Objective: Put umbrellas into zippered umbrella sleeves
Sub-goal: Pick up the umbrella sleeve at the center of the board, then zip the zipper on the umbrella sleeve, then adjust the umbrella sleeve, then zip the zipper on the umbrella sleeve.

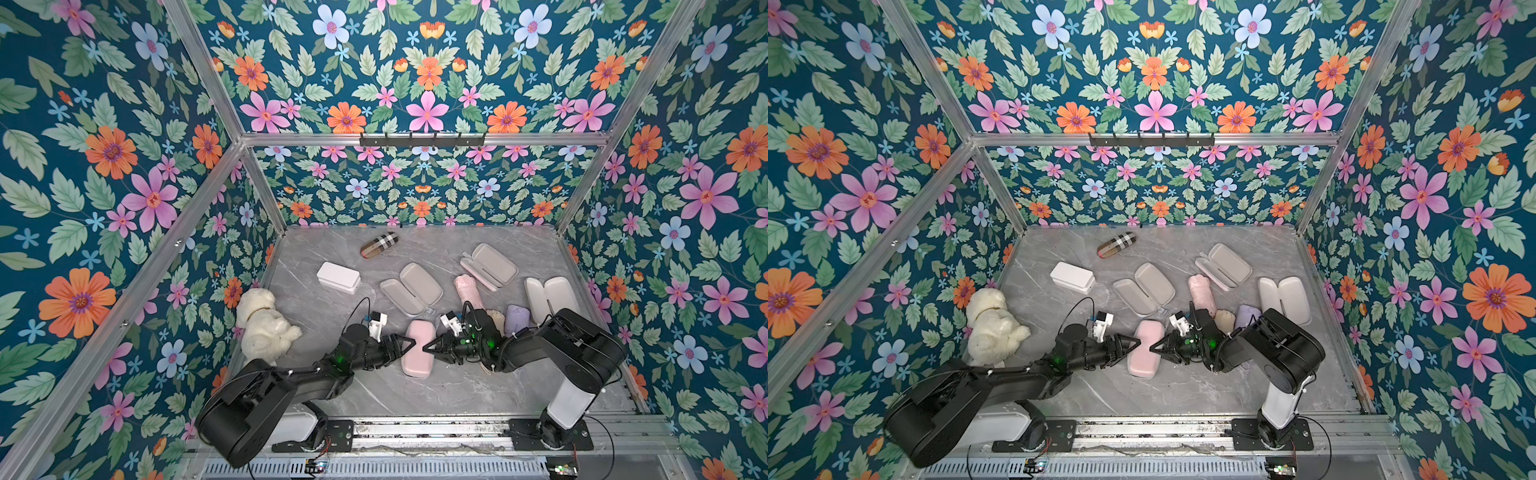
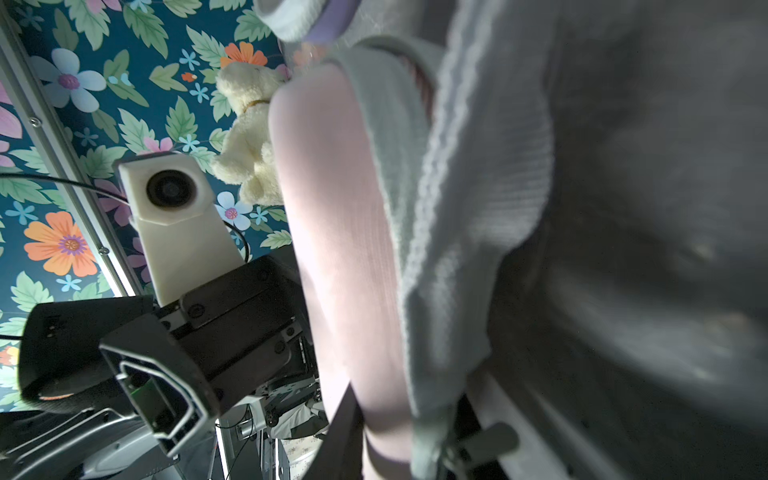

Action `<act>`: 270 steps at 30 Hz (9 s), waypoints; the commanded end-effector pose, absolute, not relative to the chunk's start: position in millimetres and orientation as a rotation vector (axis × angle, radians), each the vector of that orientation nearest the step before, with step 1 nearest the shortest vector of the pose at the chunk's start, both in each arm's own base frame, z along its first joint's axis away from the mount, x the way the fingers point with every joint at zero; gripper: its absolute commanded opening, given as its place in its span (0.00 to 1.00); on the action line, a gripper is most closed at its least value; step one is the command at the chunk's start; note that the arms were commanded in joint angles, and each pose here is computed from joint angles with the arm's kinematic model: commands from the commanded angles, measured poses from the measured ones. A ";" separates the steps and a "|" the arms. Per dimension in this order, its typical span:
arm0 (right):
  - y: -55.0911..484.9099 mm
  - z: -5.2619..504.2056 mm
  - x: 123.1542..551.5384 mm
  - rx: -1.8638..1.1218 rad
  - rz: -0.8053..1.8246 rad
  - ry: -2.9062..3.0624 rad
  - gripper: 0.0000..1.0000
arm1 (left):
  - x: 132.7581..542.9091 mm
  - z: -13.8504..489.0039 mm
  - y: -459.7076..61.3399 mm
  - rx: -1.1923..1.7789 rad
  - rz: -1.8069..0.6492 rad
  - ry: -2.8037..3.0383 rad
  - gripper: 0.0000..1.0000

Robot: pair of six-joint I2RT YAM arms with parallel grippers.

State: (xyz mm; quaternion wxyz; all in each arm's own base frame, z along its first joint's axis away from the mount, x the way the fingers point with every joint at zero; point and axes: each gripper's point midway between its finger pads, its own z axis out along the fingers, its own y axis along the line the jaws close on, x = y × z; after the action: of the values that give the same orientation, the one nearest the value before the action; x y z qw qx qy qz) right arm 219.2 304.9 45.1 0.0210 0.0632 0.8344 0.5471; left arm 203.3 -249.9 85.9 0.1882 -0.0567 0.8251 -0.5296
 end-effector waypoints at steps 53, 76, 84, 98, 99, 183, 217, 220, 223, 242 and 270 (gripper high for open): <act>270.9 171.0 234.6 -0.790 0.538 1.829 0.40 | 242.0 198.4 -278.5 0.341 -1.573 2.019 0.20; 322.5 180.4 243.7 -0.904 0.516 1.748 0.26 | 234.7 188.7 -280.8 0.339 -1.562 2.047 0.20; 322.6 174.3 234.3 -0.977 0.512 1.699 0.00 | 235.7 185.4 -280.7 0.332 -1.556 2.058 0.19; 314.2 104.1 166.8 -1.442 0.270 1.694 0.00 | 269.6 203.7 -254.2 0.240 -1.435 2.018 0.10; 316.9 100.4 159.5 -1.479 0.276 1.694 0.00 | 272.0 206.5 -253.0 0.234 -1.430 2.009 0.10; 290.1 268.2 184.6 -0.612 2.037 2.207 0.19 | 247.9 202.8 -240.2 0.115 -1.609 1.971 0.78; 245.4 219.9 218.6 -0.326 1.651 2.257 0.65 | 260.0 245.9 -231.9 0.328 -1.397 1.858 0.12; 223.8 190.3 234.7 -0.309 1.303 2.252 0.63 | 266.2 259.8 -223.5 0.417 -1.213 1.799 0.10; 216.7 176.1 246.0 -0.460 0.945 2.101 0.58 | 268.7 270.1 -217.5 0.500 -1.071 1.719 0.10; 281.4 190.9 256.5 -0.932 0.394 1.601 0.34 | 251.7 304.3 -226.1 0.670 -1.048 1.580 0.06; 294.5 166.0 245.9 -1.109 0.344 1.607 0.00 | 275.3 297.5 -219.8 0.504 -1.027 1.644 0.00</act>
State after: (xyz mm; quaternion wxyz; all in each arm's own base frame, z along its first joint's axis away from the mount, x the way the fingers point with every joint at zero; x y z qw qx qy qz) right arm 255.8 289.7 175.3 0.5599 -0.4429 0.6866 0.1375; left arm 261.6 -224.1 279.0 0.5025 0.2398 0.7054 -0.4387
